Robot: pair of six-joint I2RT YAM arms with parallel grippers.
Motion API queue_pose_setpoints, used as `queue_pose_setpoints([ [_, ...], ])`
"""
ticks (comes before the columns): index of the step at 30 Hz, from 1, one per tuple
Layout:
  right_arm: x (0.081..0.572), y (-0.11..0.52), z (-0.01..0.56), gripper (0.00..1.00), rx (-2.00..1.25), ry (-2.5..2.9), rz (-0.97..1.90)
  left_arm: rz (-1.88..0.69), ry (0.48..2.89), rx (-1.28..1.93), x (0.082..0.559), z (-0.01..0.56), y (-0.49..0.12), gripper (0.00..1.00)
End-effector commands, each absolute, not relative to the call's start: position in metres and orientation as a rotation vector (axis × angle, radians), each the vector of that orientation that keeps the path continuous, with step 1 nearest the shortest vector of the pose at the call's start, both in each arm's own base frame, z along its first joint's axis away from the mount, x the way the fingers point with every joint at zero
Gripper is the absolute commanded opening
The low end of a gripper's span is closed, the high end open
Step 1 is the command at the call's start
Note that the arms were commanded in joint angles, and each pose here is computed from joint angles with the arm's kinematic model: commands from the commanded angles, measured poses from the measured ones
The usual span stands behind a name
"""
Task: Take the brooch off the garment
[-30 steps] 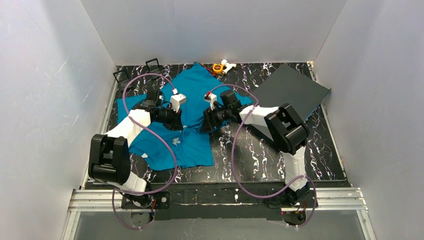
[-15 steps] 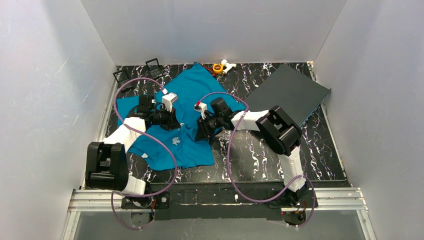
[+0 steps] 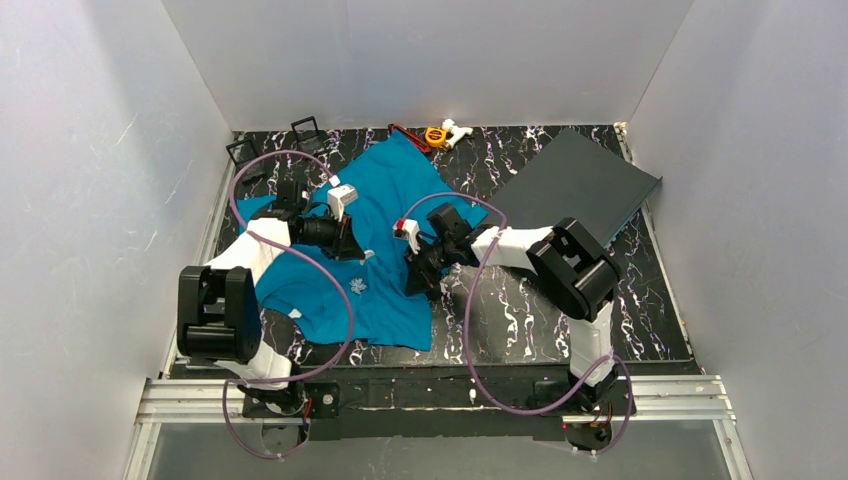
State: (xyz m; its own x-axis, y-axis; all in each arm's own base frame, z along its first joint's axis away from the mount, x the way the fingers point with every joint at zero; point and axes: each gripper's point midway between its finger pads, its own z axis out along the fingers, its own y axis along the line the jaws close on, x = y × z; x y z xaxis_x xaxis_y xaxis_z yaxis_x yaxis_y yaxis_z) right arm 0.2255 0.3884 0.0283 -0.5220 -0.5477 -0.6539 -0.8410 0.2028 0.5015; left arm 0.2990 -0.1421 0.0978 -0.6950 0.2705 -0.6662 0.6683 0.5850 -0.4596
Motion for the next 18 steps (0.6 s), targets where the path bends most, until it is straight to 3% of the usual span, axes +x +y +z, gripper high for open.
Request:
queue_pose_setpoints([
  [1, 0.212, 0.356, 0.024, 0.22, -1.441, 2.170, 1.126, -1.151, 2.196, 0.910, 0.278, 0.115, -0.154, 0.00],
  [4, 0.225, 0.364, 0.052, 0.46, -1.429, 2.022, 1.123, -1.215, 2.191, 0.958, 0.273, 0.115, -0.155, 0.00],
  [6, 0.230, 0.371, 0.066, 0.51, -1.432, 1.935, 1.121, -1.239, 2.199, 0.977, 0.272, 0.113, -0.155, 0.00],
  [18, 0.258, 0.415, 0.107, 0.55, -1.315, 1.702, 1.210, -1.385, 2.197, 1.056, 0.258, 0.117, -0.157, 0.00],
])
